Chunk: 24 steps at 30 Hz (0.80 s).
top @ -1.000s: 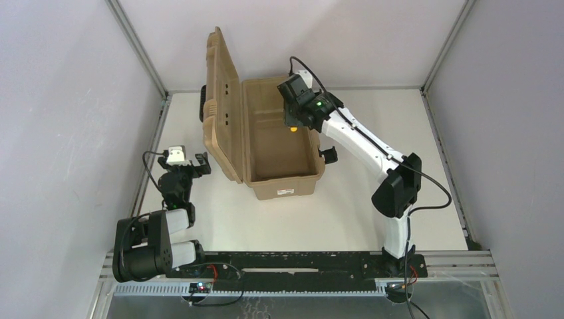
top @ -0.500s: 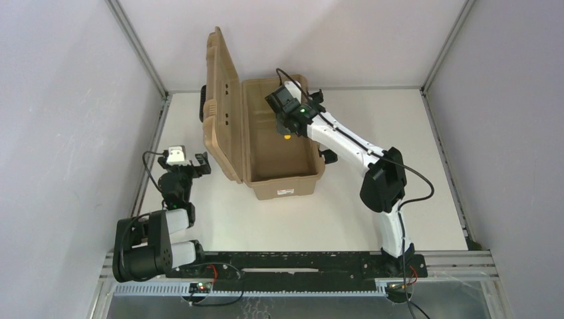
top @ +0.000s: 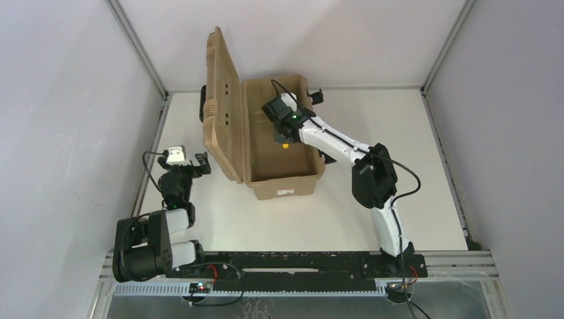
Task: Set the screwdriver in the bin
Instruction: Place the screwdriver in the bin.
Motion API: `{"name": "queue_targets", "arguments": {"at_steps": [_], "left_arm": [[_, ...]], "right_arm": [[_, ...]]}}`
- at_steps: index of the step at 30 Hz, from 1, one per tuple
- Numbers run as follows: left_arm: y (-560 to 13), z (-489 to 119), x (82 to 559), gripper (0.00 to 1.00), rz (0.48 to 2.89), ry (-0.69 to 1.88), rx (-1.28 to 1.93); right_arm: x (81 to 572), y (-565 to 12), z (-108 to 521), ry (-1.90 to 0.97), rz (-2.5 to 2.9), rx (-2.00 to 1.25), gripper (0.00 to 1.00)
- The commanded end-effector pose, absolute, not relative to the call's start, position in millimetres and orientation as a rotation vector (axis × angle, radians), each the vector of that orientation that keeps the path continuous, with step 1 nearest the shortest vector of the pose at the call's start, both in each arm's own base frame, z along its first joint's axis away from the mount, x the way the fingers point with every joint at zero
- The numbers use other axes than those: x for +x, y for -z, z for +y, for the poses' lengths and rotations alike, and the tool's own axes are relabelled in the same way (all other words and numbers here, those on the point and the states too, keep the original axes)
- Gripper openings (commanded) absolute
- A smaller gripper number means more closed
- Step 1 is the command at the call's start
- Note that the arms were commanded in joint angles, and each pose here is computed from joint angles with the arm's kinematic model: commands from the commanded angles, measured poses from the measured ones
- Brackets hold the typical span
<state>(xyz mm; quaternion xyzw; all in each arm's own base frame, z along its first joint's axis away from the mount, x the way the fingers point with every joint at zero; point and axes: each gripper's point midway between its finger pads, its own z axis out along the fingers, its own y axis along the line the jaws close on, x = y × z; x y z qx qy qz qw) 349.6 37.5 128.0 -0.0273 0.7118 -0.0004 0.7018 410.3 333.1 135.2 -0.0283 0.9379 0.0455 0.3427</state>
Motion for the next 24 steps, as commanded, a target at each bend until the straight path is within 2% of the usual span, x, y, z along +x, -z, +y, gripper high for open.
{"name": "queue_targets", "arguments": {"at_steps": [1, 10, 23, 24], "left_arm": [[-140.6, 35.5, 346.7, 1.00, 1.516, 0.011, -0.048], [-141.0, 35.5, 346.9, 1.00, 1.515, 0.012, -0.047], [-140.7, 35.0, 346.8, 1.00, 1.515, 0.013, -0.046], [-140.7, 35.0, 346.7, 1.00, 1.515, 0.013, -0.046]], "right_arm": [[412.2, -123.6, 345.4, -0.166, 2.432, -0.070, 0.00], [405.1, -84.6, 340.1, -0.134, 2.509, -0.087, 0.00], [402.3, -83.1, 336.9, -0.161, 2.530, -0.088, 0.00], [402.9, -83.6, 336.7, -0.165, 2.531, -0.087, 0.04]]}}
